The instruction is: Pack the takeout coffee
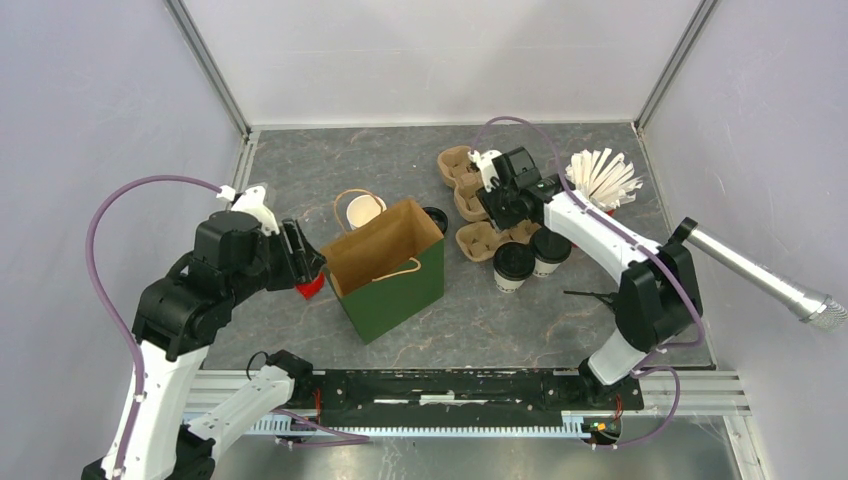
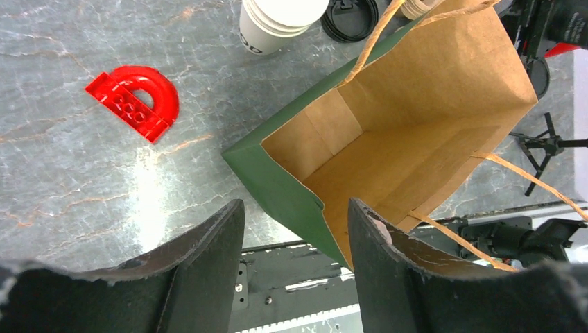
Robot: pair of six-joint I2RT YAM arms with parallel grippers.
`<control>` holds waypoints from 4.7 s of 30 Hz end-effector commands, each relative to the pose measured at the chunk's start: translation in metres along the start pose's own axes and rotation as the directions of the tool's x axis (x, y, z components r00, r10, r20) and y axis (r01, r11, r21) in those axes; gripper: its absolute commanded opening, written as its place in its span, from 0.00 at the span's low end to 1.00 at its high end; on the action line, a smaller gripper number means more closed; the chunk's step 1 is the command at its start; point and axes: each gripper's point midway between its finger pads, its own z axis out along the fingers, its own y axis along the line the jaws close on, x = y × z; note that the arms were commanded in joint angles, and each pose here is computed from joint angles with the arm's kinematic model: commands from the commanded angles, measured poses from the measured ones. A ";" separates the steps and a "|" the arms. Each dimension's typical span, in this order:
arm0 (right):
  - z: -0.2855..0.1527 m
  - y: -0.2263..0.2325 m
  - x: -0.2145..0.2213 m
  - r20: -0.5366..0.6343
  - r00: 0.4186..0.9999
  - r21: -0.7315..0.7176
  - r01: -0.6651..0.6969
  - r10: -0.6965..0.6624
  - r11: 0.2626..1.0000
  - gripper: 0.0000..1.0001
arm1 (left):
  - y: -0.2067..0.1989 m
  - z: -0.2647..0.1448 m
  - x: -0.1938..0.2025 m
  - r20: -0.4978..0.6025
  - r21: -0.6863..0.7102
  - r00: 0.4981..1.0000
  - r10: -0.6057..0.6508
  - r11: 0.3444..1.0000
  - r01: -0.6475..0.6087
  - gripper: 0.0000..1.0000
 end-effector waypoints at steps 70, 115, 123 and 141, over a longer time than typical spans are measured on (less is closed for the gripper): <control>0.070 -0.003 0.026 0.018 0.999 0.036 0.029 -0.030 0.999 0.62 | -0.013 0.020 0.008 -0.053 0.043 0.998 -0.041 0.998 0.043 0.67; -0.247 0.125 -0.208 0.556 0.781 -0.462 0.005 0.285 0.887 0.46 | -0.024 0.032 0.018 -0.117 0.076 0.989 -0.090 0.992 0.100 0.36; -0.289 0.218 -0.197 0.491 0.779 -0.723 0.115 0.390 0.681 0.46 | -0.030 0.031 0.017 -0.102 0.118 0.991 -0.091 0.988 0.103 0.15; -0.200 0.251 -0.138 0.333 0.915 -0.724 0.092 0.229 0.684 0.46 | -0.037 0.030 0.012 -0.071 0.162 0.991 -0.113 0.979 0.123 0.02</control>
